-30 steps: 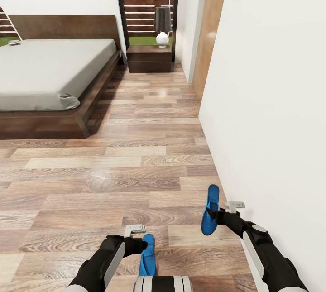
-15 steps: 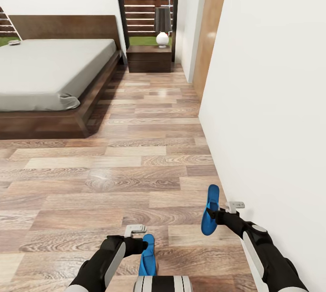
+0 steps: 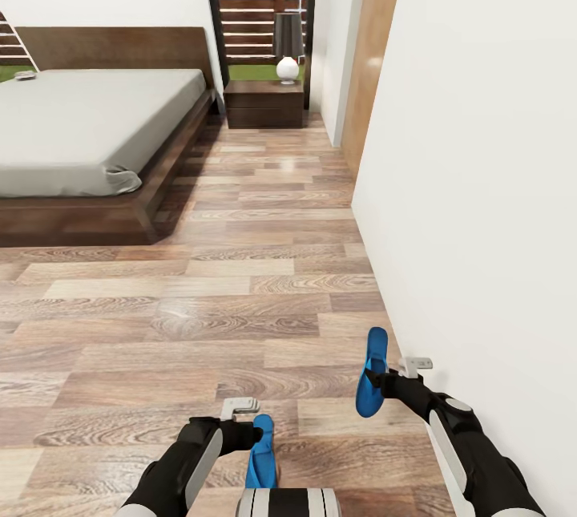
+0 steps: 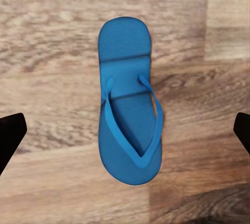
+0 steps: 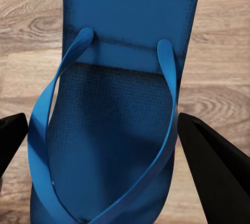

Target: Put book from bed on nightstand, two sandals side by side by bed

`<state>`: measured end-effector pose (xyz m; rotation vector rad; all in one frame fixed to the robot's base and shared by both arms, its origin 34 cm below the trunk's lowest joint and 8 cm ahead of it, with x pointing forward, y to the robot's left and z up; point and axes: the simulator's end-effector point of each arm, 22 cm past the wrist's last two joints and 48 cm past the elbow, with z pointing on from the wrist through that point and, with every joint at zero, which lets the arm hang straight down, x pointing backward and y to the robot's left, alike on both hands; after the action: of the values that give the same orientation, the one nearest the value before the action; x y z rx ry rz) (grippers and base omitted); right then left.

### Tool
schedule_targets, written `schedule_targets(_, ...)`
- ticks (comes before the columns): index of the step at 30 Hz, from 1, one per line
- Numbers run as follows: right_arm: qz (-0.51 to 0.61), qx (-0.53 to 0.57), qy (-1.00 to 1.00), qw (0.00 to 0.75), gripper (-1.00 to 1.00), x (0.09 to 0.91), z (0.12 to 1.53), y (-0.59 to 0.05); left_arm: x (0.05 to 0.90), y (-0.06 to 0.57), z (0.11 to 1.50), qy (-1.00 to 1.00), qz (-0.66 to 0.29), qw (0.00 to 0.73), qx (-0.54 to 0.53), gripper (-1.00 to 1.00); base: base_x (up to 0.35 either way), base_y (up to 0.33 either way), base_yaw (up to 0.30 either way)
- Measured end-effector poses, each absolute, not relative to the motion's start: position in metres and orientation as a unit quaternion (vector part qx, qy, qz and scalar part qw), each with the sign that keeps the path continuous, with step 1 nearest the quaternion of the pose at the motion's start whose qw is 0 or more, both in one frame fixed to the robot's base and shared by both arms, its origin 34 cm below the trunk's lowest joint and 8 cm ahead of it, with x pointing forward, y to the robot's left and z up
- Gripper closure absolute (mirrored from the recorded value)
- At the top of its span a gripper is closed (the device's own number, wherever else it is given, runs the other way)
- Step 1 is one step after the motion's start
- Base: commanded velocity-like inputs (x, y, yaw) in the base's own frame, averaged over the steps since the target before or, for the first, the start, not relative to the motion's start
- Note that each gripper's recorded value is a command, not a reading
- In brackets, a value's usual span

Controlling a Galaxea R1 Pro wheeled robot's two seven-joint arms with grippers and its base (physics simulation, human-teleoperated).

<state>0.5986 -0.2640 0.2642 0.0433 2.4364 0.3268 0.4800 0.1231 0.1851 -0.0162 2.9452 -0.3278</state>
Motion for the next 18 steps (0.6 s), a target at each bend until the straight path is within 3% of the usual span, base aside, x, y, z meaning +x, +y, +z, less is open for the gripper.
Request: schedule_targets(18, 0.125, 0.017, 0.934, 0.335, 1.00, 0.5986, 0.2641, -0.2641, 0.4799, 0.1215, 0.1854, 0.990, -0.111, 0.089, -0.005, -1.00, 0.000, -0.052, 0.000)
